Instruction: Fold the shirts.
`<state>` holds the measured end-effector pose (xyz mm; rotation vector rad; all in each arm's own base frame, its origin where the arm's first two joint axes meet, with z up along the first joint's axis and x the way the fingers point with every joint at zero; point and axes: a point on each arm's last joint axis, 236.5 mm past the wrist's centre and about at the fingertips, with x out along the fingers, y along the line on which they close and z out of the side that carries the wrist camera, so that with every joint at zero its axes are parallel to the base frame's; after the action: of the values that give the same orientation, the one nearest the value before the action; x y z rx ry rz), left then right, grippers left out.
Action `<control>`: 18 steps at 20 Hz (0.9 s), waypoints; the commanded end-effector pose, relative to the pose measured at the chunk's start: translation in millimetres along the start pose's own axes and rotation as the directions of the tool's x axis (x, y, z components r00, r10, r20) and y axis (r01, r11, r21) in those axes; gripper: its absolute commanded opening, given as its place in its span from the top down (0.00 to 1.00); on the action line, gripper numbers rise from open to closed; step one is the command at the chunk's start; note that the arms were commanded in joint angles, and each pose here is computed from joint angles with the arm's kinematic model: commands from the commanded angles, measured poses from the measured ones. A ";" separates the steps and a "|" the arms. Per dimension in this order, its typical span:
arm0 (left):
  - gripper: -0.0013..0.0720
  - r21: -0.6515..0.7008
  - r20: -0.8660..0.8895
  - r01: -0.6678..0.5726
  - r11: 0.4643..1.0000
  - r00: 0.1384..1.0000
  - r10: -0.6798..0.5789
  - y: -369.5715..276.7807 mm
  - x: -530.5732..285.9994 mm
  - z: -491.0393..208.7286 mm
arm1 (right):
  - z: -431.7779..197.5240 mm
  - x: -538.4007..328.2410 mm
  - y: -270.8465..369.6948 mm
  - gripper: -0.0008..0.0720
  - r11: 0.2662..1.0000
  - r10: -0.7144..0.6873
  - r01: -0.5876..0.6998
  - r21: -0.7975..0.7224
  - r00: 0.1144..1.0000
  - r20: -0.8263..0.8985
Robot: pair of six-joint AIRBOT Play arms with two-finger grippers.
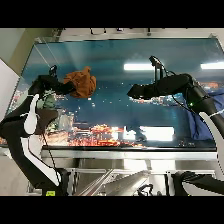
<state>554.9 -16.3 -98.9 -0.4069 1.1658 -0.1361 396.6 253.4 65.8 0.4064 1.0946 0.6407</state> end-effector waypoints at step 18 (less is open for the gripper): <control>0.96 0.648 -0.368 0.391 0.654 0.912 -0.180 -329.6 -84.2 -314.2 | -19.2 -38.7 -20.3 0.22 1.000 -0.001 0.005 0.031 0.995 -0.101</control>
<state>325.2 -330.9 26.6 0.0995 1.2216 -0.8776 385.8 212.4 75.4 0.4160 1.1515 0.6230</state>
